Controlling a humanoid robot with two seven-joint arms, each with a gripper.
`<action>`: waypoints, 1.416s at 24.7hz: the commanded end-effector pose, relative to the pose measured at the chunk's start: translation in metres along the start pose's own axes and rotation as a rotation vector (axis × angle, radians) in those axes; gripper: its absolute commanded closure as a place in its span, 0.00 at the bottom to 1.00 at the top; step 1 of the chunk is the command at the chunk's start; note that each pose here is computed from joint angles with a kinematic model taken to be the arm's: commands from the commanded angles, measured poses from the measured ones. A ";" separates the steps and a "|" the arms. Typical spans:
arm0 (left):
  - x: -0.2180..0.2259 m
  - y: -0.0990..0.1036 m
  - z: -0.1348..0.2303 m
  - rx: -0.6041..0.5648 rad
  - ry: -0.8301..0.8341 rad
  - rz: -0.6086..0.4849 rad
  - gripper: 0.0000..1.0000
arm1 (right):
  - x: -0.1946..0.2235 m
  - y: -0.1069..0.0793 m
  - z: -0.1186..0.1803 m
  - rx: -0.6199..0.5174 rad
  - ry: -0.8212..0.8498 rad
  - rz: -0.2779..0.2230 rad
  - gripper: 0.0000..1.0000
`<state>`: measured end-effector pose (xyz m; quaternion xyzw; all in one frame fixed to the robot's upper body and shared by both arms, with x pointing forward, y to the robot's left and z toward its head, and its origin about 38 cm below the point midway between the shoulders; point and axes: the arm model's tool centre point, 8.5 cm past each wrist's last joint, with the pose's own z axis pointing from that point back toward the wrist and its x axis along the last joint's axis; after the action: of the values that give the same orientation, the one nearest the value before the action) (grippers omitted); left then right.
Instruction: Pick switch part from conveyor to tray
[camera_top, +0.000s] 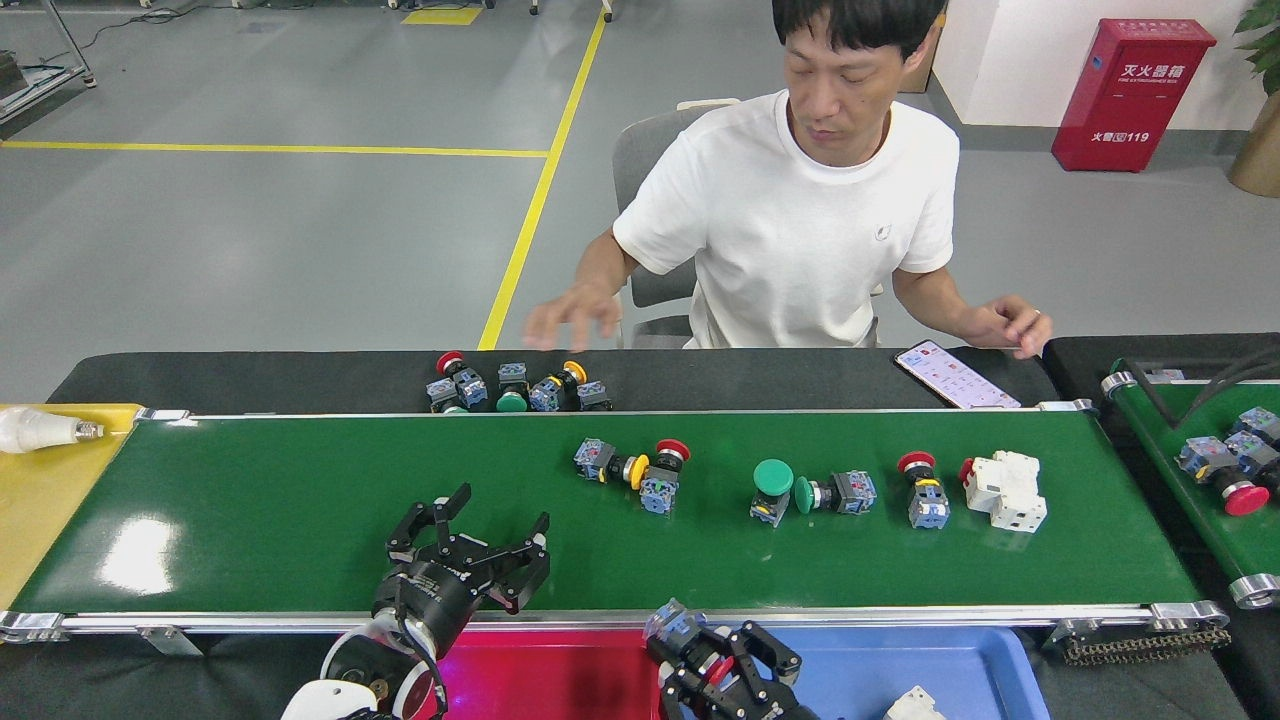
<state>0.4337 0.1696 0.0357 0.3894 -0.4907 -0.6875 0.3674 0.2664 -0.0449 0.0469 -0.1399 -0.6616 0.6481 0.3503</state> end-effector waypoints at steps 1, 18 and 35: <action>0.000 0.016 -0.012 0.029 0.001 -0.018 0.00 | 0.015 -0.001 -0.006 0.024 -0.072 0.018 0.00; 0.002 0.027 -0.051 -0.018 -0.012 -0.046 0.00 | -0.123 -0.072 0.057 -0.268 0.621 0.024 0.01; -0.023 0.033 -0.031 0.077 0.028 0.037 0.88 | -0.130 -0.042 0.054 -0.188 0.741 0.044 0.02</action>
<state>0.4741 0.1613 0.0500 0.3916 -0.5046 -0.6683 0.3813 0.3281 -0.1815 0.0528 -0.4101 -0.5502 0.4957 0.5323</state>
